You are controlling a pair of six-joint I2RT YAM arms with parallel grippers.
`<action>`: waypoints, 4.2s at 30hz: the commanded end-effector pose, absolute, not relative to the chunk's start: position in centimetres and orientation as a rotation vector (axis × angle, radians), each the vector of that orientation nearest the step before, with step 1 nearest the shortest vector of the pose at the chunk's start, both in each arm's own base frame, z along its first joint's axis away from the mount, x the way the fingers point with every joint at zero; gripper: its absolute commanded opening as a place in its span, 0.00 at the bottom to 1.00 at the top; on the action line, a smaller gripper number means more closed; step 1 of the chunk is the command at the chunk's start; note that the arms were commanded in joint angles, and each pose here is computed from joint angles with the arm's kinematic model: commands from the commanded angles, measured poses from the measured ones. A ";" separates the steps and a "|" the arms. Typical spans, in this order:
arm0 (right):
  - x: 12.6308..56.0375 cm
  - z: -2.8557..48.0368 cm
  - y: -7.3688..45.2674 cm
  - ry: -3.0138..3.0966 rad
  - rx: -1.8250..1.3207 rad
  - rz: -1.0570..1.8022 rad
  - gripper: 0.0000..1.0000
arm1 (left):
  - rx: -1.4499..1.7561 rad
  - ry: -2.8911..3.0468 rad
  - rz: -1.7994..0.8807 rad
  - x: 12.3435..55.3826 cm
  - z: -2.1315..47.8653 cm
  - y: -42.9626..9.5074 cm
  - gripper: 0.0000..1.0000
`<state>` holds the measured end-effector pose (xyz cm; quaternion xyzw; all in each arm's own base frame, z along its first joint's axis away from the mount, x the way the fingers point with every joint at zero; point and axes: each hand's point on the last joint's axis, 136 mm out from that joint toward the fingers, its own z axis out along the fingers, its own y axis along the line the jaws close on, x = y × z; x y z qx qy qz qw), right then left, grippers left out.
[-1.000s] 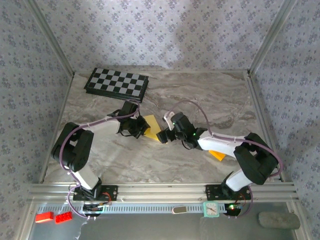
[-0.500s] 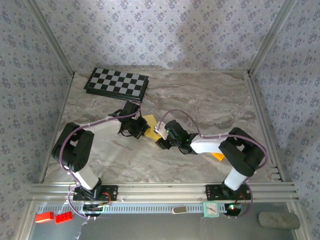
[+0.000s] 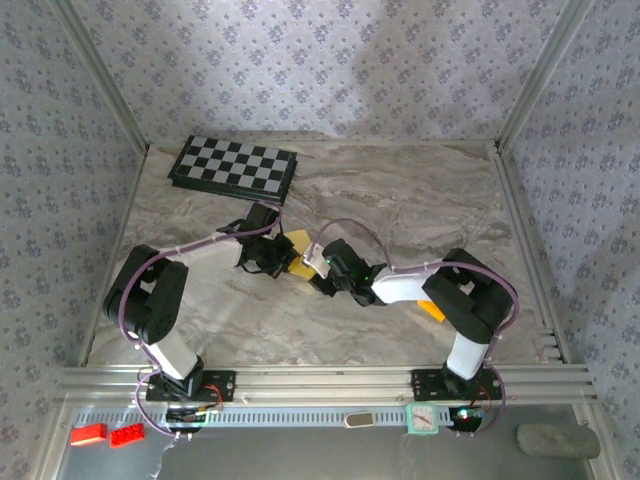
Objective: Fold a paper plane with a square sheet of paper (pick it up from the middle)
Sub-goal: Fourth fold the wing at the center of the table.
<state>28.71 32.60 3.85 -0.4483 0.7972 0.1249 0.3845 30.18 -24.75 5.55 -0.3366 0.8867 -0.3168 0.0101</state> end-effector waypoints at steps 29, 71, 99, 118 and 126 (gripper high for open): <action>28.6 3.2 32.7 2.050 -1.149 0.360 0.14 | -1.020 2.710 -0.907 31.3 7.8 -22.4 0.26; 28.8 3.1 32.0 2.197 -0.963 0.825 0.10 | -0.747 2.705 -1.113 30.4 4.4 -25.2 0.30; 28.6 2.0 31.0 2.314 -0.946 0.735 0.26 | -0.817 2.839 -0.949 28.8 1.2 -23.9 0.39; 29.0 3.7 30.3 2.292 -0.946 0.565 0.25 | -0.850 2.868 -0.906 28.3 0.4 -23.5 0.42; 28.7 3.4 30.7 2.296 -0.982 0.564 0.23 | -0.857 2.877 -0.900 28.1 0.3 -23.5 0.44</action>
